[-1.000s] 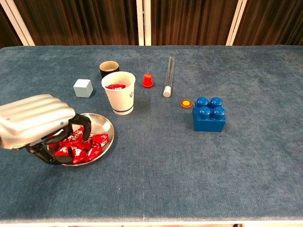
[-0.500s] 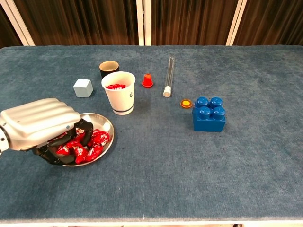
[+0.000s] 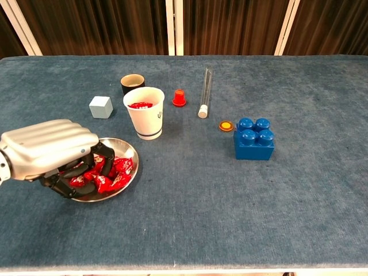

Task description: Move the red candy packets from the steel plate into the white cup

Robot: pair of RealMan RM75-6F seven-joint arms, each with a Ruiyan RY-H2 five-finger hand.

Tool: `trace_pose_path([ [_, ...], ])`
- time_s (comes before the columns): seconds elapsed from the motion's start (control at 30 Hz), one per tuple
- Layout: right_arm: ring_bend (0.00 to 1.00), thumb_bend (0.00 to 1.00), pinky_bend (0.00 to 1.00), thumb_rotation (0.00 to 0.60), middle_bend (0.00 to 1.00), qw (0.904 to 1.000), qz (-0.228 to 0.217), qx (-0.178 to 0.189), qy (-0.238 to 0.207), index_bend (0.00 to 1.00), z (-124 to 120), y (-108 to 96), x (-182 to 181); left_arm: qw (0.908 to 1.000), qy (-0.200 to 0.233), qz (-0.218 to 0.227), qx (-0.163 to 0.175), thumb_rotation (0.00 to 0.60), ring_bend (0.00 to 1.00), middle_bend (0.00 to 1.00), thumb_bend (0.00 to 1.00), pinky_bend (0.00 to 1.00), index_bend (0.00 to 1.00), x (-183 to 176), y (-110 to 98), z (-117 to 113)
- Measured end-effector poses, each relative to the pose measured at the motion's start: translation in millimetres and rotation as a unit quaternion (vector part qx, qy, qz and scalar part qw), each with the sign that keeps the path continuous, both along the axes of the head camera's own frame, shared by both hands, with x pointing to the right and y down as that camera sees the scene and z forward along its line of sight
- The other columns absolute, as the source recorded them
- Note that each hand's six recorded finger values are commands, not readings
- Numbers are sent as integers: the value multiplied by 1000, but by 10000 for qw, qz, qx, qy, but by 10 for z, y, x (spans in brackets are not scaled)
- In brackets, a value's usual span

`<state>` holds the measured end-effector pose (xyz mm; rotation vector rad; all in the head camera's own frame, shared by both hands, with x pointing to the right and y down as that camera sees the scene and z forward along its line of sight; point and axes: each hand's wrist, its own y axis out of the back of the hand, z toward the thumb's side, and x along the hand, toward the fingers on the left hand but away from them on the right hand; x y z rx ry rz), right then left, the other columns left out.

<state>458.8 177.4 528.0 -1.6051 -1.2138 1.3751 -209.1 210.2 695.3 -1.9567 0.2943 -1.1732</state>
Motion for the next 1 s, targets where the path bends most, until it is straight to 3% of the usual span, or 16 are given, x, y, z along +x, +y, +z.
trace_pose_path([
  [0.23,0,160,98,600,59,10000,22,12,4,0,-5,7,21,9988,360,-316,77,600,777,854,441,792,582,12,-223,-206],
  [0.53,0,160,98,600,59,10000,31,14,-1,0,-2,6,33,9901,1034,-837,437,600,777,854,431,792,582,219,-797,-493],
  [0.87,0,160,98,600,59,9999,114,6,0,0,4,37,96,9889,999,-1040,347,600,777,854,403,792,574,499,-1183,-368],
  [1.0,0,160,98,600,59,9999,126,4,0,0,6,42,110,9892,889,-1122,312,600,777,854,374,792,517,550,-1258,-291],
])
